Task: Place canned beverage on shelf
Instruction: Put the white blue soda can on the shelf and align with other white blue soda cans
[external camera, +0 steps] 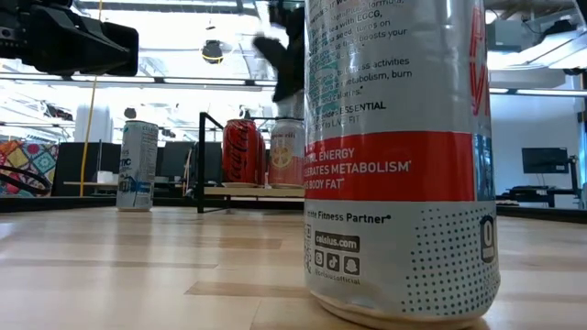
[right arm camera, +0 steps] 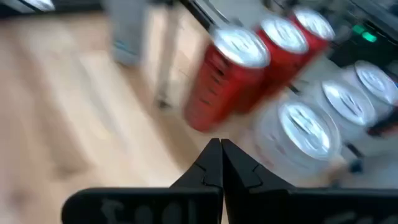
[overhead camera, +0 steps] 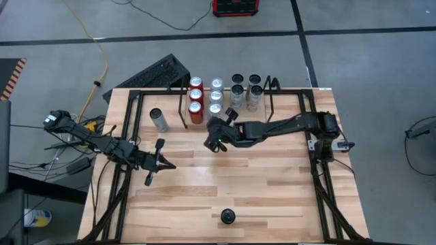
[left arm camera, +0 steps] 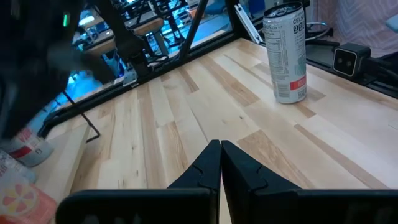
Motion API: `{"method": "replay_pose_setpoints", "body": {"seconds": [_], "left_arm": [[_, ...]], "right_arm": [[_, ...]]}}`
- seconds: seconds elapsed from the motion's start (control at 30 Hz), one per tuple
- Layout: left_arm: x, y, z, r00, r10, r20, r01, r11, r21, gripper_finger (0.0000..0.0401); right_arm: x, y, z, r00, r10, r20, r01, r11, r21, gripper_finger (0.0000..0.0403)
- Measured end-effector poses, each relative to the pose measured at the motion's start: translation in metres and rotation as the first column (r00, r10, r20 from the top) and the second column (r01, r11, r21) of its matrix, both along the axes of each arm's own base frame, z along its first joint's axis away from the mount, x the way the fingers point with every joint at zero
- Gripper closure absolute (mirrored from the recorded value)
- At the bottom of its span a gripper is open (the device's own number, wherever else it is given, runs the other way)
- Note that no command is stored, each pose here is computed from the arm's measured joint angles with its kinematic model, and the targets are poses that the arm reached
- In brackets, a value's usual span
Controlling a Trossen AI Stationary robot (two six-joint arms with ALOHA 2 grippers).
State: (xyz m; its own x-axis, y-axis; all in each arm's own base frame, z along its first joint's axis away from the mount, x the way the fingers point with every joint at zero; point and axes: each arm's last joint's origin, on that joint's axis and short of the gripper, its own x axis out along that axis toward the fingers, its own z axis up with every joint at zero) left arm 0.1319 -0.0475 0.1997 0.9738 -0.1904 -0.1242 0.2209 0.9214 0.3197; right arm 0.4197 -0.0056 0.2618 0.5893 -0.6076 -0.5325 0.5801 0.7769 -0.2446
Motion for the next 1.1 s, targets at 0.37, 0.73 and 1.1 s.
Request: {"method": "replay_pose_setpoints", "body": {"seconds": [0.37,0.73,1.1], "left_arm": [[0.001,0.003,0.009,0.992,0.120,0.037,-0.107,0.963,-0.247,0.0401],[0.002,0.008,0.035,0.947,0.313,0.069,-0.234,0.822,-0.519,0.0401],[-0.013,0.045,0.104,0.727,0.651,-0.220,-0.653,0.557,-0.513,0.0401]], "right_arm": [[-0.070,0.089,0.035,0.962,0.254,-0.100,-0.254,0.967,0.022,0.0381],[-0.153,0.144,-0.018,0.869,0.398,0.295,-0.413,0.911,-0.012,0.0379],[-0.179,0.161,-0.043,0.789,0.454,0.414,-0.474,0.879,-0.059,0.0379]]}}
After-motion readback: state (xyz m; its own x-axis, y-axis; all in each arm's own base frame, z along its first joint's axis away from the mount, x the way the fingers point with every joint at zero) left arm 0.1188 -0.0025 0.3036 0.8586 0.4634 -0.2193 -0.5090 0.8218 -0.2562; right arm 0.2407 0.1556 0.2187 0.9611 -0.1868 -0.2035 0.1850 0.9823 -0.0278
